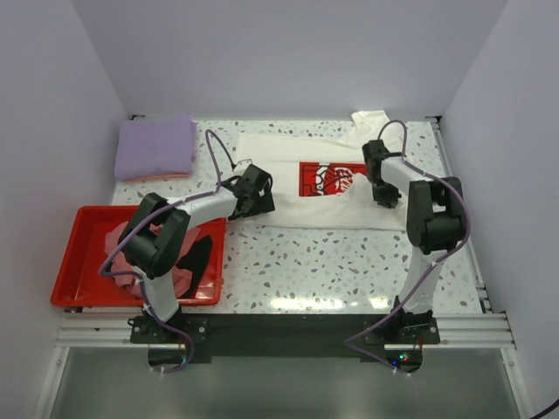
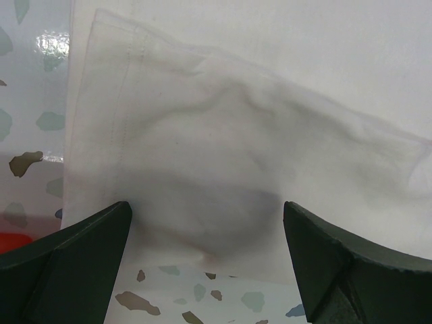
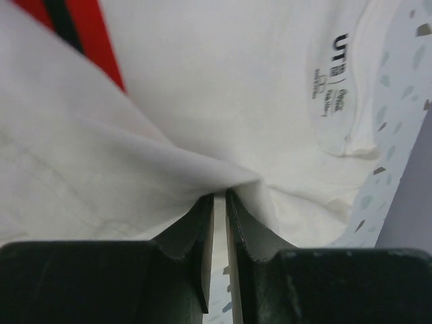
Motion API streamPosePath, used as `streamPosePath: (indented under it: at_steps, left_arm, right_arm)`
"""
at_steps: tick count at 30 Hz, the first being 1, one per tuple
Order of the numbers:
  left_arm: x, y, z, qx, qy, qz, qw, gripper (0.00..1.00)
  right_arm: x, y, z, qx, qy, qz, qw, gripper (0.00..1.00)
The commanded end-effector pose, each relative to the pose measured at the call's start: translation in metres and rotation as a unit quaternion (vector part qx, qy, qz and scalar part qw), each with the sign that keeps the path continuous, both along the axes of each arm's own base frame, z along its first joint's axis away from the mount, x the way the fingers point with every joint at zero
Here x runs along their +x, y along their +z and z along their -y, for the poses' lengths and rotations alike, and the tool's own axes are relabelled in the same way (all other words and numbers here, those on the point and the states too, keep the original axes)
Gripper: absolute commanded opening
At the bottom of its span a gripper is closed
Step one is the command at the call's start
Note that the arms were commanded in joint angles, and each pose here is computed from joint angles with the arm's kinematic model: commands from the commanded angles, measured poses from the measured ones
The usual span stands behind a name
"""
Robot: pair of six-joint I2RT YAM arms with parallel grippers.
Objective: Fold and stack the t-shirts
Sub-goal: Fold the tshirt
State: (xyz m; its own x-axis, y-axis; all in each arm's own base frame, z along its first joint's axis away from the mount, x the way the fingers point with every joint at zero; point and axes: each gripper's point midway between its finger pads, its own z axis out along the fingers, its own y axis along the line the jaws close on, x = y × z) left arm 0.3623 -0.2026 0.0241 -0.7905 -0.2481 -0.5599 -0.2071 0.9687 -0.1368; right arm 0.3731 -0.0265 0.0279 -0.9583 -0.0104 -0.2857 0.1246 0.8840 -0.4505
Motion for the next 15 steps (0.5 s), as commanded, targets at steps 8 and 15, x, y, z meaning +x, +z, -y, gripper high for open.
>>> streamPosePath:
  at_steps: [8, 15]
  left_arm:
    - [0.004, 0.006, -0.027, 0.03, 0.02, 0.01, 0.999, 1.0]
    - [0.005, 0.006, -0.025, 0.027, 0.019, 0.009, 0.999, 1.0]
  right_arm:
    - [0.074, 0.06, 0.079, -0.097, -0.063, 0.11, 0.987, 0.29]
    - [0.069, 0.099, 0.037, 0.043, -0.054, 0.16, 0.985, 0.46]
